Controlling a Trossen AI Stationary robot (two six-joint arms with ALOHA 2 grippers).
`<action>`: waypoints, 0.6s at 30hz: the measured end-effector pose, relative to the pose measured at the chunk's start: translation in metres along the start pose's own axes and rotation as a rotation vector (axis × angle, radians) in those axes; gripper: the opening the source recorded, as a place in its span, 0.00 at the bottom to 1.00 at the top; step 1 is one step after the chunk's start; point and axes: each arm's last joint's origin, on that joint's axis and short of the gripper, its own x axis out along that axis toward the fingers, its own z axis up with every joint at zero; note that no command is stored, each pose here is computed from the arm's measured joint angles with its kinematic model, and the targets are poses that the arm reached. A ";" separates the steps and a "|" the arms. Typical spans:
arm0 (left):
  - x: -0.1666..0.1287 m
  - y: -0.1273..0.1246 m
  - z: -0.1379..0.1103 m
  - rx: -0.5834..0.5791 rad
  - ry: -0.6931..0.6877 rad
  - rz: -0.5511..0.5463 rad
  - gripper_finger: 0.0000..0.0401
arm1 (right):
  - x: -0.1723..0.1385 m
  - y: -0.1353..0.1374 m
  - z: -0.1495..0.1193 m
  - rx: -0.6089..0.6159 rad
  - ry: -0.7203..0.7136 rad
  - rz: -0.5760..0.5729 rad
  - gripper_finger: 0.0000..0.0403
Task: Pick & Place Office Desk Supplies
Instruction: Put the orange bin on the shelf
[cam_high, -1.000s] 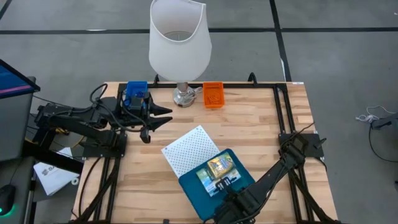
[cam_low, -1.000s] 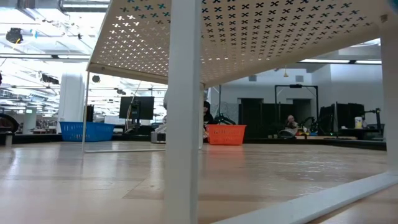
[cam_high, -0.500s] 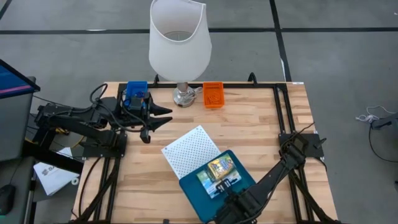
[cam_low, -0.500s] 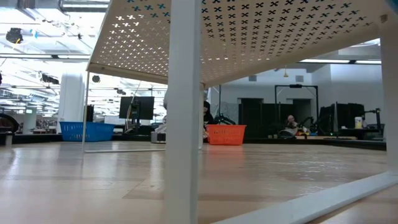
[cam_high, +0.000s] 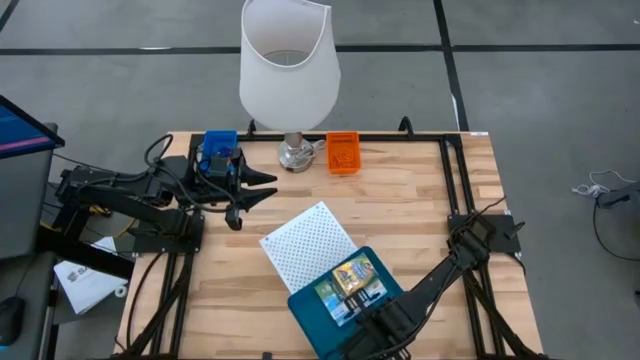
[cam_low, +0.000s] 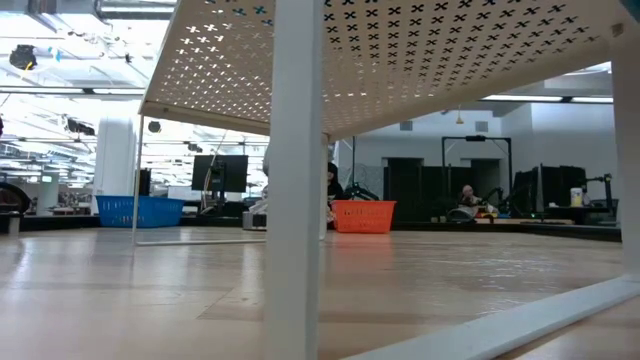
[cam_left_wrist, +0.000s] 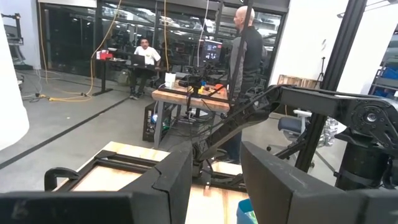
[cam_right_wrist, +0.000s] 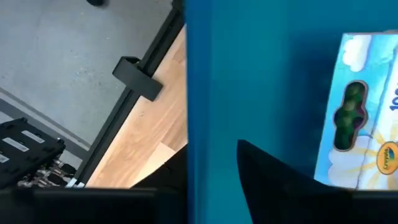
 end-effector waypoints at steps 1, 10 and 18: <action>0.000 0.000 0.000 0.000 0.000 0.000 0.33 | 0.000 -0.002 0.000 0.005 0.001 0.002 0.26; 0.000 0.001 -0.004 0.008 0.036 0.005 0.33 | -0.015 -0.004 -0.005 0.012 -0.032 0.000 0.33; 0.000 0.001 -0.004 0.008 0.038 0.009 0.33 | -0.030 0.002 -0.010 0.010 -0.070 0.047 0.39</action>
